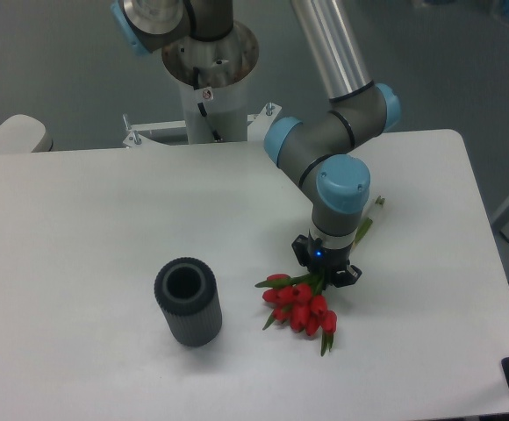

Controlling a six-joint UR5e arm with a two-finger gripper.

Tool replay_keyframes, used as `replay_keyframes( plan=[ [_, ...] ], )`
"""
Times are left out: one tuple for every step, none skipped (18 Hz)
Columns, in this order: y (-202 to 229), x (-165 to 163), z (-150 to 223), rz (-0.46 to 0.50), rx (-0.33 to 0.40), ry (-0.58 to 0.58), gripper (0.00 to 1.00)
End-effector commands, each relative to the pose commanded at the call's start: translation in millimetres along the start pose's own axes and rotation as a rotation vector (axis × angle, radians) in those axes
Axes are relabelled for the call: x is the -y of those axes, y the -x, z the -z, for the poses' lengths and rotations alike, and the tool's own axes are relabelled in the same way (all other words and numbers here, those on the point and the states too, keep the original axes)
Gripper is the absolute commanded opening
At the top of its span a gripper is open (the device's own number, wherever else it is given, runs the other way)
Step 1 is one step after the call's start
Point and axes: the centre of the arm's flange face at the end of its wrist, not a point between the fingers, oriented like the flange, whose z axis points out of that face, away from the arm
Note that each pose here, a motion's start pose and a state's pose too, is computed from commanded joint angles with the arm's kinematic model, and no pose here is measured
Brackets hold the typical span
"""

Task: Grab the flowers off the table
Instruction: 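Close the gripper around the tulip stems, then lift the gripped tulip bunch up off the table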

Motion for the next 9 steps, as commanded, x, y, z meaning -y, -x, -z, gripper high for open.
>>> replay_keyframes(
  plan=[
    [3.7,0.8,5.1,-0.001,0.01,-0.005,0.25],
    [8.4,3.1,12.7,-0.005,0.024,-0.011,0.25],
    [13.0,7.2,22.1,-0.007,0.04,-0.025,0.25],
    [19.8,14.8,36.4,-0.009,0.056,-0.053,0.25],
    [24.3,21.6,48.6,-0.012,0.066,-0.1,0.25],
    [28.3,29.1,62.5,-0.016,0.076,-0.155,0.25],
    [31.5,36.1,74.2,-0.023,0.081,-0.208,0.25],
    [36.7,42.0,87.1,-0.026,0.092,-0.256,0.25],
    [40.5,45.6,100.7,-0.023,0.105,-0.285,0.25]
  ],
)
